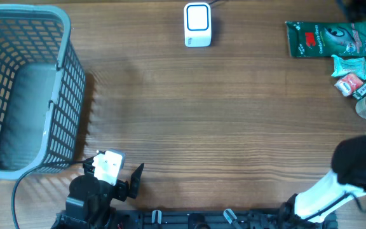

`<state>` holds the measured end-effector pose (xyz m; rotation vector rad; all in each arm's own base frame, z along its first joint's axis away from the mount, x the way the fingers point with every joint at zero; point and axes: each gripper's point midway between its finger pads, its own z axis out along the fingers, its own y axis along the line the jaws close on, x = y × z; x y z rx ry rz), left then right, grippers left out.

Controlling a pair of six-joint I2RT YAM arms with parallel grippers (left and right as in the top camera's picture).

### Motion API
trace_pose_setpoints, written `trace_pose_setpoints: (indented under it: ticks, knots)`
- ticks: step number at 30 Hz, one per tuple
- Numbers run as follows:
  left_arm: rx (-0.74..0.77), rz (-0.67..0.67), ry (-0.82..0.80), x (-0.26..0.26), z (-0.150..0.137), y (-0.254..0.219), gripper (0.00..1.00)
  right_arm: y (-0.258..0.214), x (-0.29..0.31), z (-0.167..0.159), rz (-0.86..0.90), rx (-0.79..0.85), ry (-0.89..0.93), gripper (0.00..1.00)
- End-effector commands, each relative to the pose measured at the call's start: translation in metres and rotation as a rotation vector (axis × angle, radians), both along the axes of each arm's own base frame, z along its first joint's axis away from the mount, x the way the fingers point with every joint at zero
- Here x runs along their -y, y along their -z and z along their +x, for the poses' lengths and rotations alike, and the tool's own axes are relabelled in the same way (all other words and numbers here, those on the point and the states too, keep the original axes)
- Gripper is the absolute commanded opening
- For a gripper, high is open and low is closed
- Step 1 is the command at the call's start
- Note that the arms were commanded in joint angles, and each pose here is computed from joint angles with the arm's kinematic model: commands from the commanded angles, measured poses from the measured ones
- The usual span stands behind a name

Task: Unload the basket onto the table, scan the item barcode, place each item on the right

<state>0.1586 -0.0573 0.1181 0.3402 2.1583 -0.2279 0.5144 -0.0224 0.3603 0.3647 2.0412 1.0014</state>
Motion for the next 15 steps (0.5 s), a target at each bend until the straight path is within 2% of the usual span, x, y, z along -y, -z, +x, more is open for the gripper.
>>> trace_pose_setpoints:
  ticks: [1, 4, 8, 10, 11, 15]
  knots:
    - [0.005, 0.006, 0.01, 0.001, 0.0, 0.0, 1.0, -0.036, -0.087, -0.023, -0.131, 0.119, -0.149, 0.99]
    - [0.005, 0.006, 0.01, 0.001, 0.0, 0.0, 1.0, -0.046, -0.132, -0.038, -0.262, 0.15, -0.135, 0.99]
    - [0.005, 0.006, 0.01, 0.001, 0.0, 0.0, 1.0, -0.069, -0.152, -0.074, -0.452, 0.198, -0.045, 0.99]
    - [0.005, 0.006, 0.01, 0.001, 0.0, 0.0, 1.0, -0.084, -0.148, -0.104, -0.529, 0.205, 0.022, 1.0]
    - [0.005, 0.006, 0.01, 0.001, 0.0, 0.0, 1.0, -0.093, -0.143, -0.13, -0.563, 0.201, 0.051, 0.99]
    - [0.005, 0.006, 0.01, 0.001, 0.0, 0.0, 1.0, -0.102, -0.13, -0.191, -0.575, 0.172, 0.028, 0.99]
